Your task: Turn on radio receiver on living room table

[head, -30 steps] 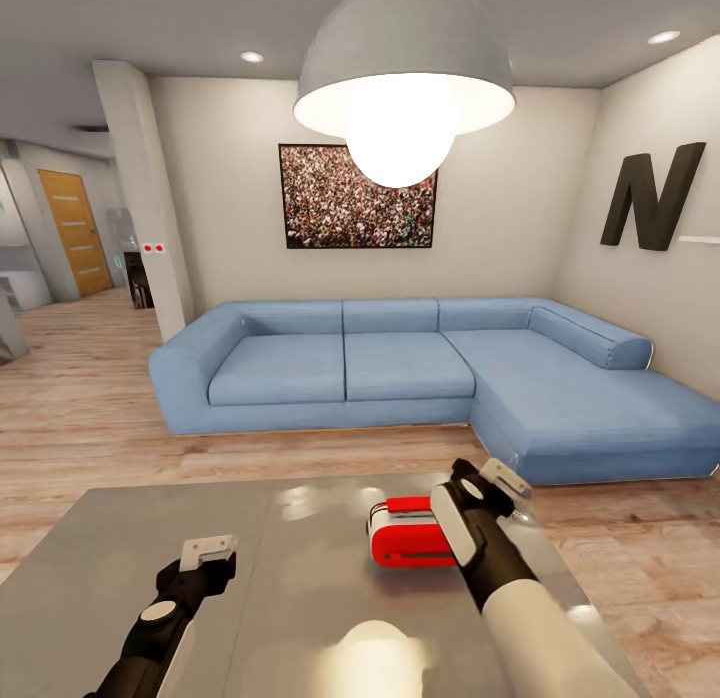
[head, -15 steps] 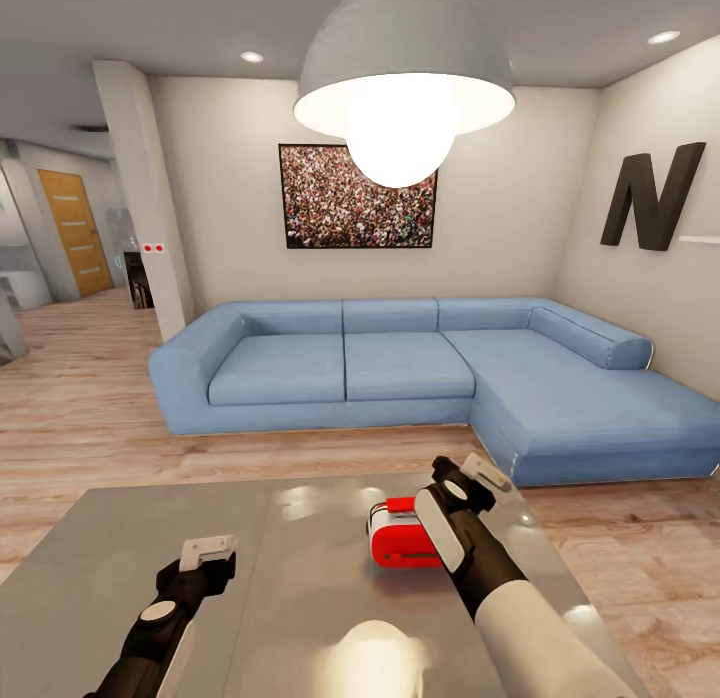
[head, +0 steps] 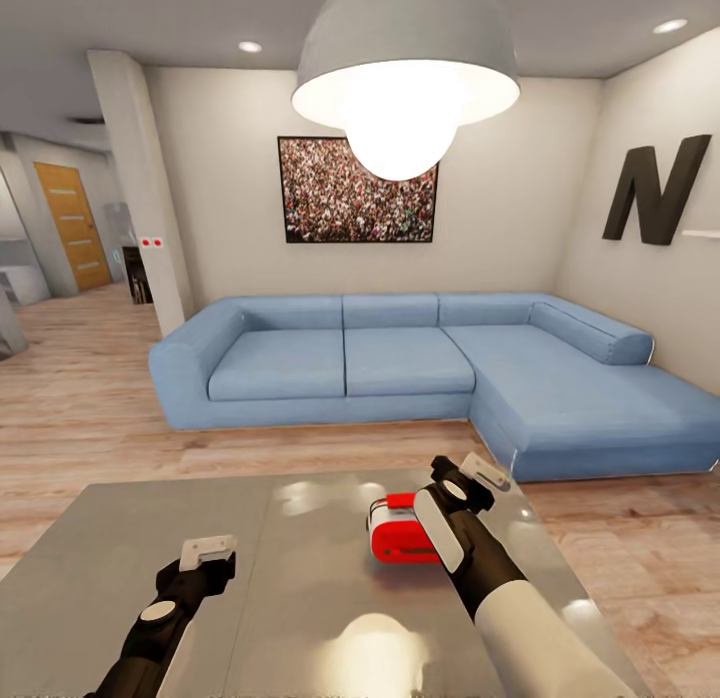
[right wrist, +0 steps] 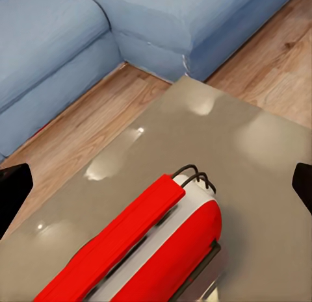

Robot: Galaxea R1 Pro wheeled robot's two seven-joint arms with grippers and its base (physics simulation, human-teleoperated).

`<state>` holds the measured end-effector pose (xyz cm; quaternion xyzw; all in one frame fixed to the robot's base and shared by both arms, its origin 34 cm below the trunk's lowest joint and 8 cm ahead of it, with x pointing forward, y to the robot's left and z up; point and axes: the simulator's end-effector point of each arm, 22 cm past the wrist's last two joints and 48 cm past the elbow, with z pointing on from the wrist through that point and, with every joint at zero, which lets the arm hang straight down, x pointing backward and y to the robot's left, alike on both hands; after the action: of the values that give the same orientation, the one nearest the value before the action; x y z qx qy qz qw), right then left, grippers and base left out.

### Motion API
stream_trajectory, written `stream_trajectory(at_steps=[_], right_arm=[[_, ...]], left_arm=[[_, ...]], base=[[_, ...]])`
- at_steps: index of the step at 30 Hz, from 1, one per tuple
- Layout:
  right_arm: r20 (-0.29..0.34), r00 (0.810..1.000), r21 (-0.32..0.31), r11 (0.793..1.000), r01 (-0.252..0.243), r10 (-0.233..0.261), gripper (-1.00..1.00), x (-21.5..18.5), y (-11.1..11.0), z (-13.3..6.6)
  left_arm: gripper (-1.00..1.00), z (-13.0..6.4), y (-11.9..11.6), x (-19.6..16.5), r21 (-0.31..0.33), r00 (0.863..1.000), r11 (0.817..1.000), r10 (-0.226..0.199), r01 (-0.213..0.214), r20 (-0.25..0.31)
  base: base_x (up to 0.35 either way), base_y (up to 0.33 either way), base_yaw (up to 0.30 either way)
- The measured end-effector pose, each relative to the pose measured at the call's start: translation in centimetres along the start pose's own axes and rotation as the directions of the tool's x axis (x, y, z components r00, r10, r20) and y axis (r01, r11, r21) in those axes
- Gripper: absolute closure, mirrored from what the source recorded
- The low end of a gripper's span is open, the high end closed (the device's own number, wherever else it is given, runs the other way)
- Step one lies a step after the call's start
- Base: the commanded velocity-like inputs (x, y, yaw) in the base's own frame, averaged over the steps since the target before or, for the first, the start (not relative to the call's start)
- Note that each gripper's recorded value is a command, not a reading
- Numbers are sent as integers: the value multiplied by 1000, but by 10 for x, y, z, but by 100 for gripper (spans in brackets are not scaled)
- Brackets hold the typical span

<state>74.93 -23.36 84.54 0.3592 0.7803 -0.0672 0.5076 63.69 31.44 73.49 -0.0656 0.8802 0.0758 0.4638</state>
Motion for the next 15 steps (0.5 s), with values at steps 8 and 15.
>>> stream_trajectory(at_steps=[8,15], right_arm=[[-9,1000,7,1000,6,-6,-100,7,-2,4],[-19,1000,-3,1000,15,-15,-100,13,0,7]], left_arm=[[-100,3,0,6,-1,1000,1000,3,-3,-13],[-100,5,0,11,-2,1000,1000,5,-5,-23]], base=[[0,0,0],[0,0,0]])
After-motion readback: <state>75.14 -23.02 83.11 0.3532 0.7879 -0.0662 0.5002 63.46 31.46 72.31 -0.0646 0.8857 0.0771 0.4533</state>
